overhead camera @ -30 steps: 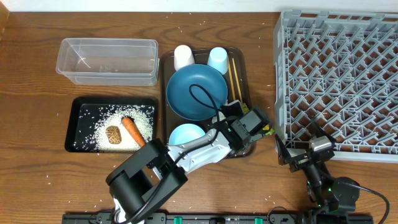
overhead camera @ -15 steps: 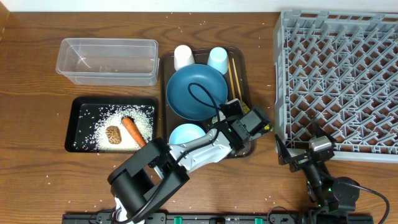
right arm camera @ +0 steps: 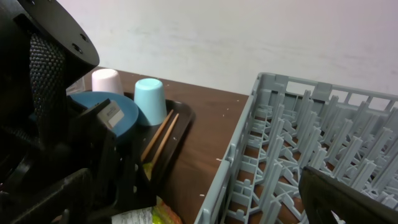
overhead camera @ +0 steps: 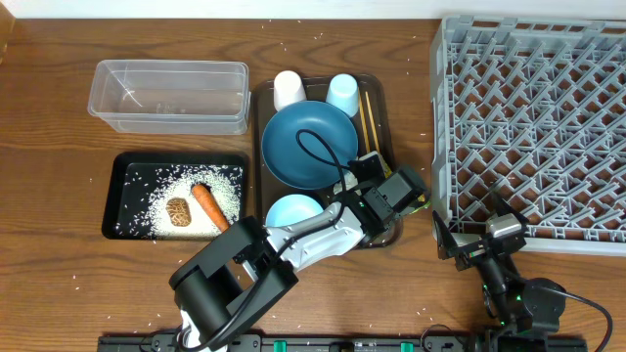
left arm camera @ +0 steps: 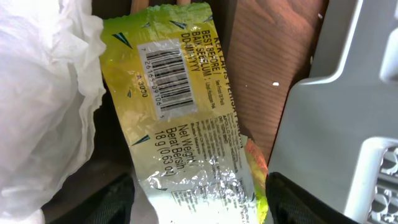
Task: Sort waste into correct bins and load items into the dishwasher rack
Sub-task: 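Lift the yellow wrapper with the left gripper toward the clear bin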
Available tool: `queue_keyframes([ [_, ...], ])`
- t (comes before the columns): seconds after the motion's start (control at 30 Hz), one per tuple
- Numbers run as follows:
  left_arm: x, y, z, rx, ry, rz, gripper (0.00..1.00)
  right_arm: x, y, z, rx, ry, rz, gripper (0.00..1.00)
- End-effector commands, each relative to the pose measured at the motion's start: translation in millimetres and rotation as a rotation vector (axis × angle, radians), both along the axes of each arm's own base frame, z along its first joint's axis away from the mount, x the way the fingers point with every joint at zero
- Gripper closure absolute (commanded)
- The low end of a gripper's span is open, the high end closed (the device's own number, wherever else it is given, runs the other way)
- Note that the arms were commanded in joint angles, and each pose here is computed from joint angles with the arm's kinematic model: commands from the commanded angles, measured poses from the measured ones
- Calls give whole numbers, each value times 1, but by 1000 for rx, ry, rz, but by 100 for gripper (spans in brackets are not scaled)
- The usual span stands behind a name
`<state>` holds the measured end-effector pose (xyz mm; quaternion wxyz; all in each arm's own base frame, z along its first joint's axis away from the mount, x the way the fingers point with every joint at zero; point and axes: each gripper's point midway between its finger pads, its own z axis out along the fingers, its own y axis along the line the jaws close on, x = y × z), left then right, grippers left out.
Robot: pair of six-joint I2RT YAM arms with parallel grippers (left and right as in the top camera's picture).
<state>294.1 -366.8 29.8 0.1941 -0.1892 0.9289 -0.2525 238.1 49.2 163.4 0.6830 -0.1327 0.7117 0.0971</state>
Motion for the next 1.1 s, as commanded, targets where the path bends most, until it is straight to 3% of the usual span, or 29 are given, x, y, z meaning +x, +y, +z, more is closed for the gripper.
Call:
queue_keyframes([
  [0.0,1,7,-17,30,18,42,33,1,-6,-1,-12,1,-26,1],
  [0.4,1,8,-37,34,51,77,34,1,-6,-1,-12,1,-26,1],
  [0.57,-1,6,-37,26,58,70,62,1,-6,-1,-12,1,-26,1],
  [0.9,-1,3,-33,11,57,63,73,1,-6,-1,-12,1,-26,1],
  [1.07,2,0,-16,2,18,24,86,1,-6,-1,-12,1,-26,1],
])
